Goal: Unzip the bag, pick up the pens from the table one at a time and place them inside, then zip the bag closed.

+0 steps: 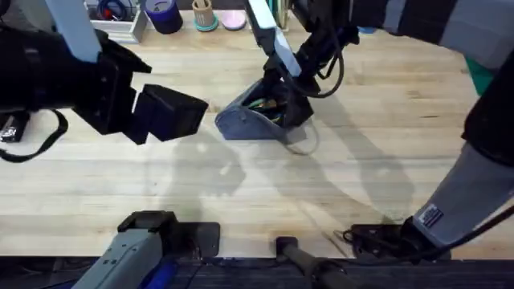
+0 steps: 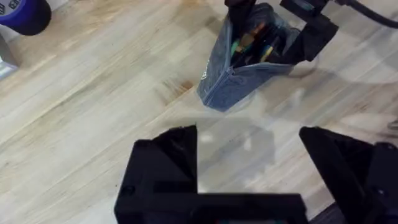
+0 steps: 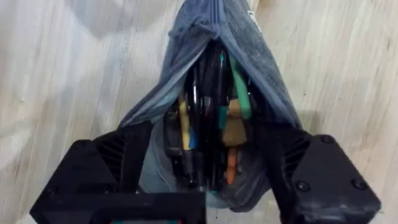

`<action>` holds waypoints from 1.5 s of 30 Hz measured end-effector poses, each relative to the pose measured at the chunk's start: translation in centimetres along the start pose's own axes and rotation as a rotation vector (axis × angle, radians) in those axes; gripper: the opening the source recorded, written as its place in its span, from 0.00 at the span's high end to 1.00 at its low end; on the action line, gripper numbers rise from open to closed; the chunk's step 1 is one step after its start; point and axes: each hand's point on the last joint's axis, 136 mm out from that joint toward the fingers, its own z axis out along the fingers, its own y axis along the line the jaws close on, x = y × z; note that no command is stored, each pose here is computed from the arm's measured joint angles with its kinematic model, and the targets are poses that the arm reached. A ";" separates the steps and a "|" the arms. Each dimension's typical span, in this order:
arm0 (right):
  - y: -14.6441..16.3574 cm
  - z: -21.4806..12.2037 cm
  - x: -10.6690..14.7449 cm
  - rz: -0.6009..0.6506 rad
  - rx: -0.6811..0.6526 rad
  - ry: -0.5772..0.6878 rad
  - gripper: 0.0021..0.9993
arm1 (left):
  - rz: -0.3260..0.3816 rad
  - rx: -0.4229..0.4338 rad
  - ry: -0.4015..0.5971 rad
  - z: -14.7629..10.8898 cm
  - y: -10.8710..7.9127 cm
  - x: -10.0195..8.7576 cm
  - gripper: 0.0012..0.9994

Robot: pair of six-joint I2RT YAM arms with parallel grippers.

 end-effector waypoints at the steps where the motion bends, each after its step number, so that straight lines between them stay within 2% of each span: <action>1: 0.0 0.0 0.0 0.004 -0.001 0.000 0.01 | 0.000 0.000 0.000 0.0 0.0 0.0 0.01; 13: -0.1 0.0 0.0 0.018 0.001 0.000 0.00 | 0.000 0.000 0.000 0.0 0.0 0.0 0.00; 21: -0.7 -0.7 -0.7 0.096 0.025 -0.008 0.00 | 0.000 0.000 0.000 0.0 0.0 0.0 0.00; 30: -2.0 -3.9 -2.6 0.180 0.096 -0.029 0.00 | 0.000 0.000 0.000 0.0 0.0 0.0 0.00; 45: -0.4 -11.8 -5.6 0.246 0.266 -0.107 0.00 | 0.000 0.000 -0.001 0.0 0.0 0.0 0.01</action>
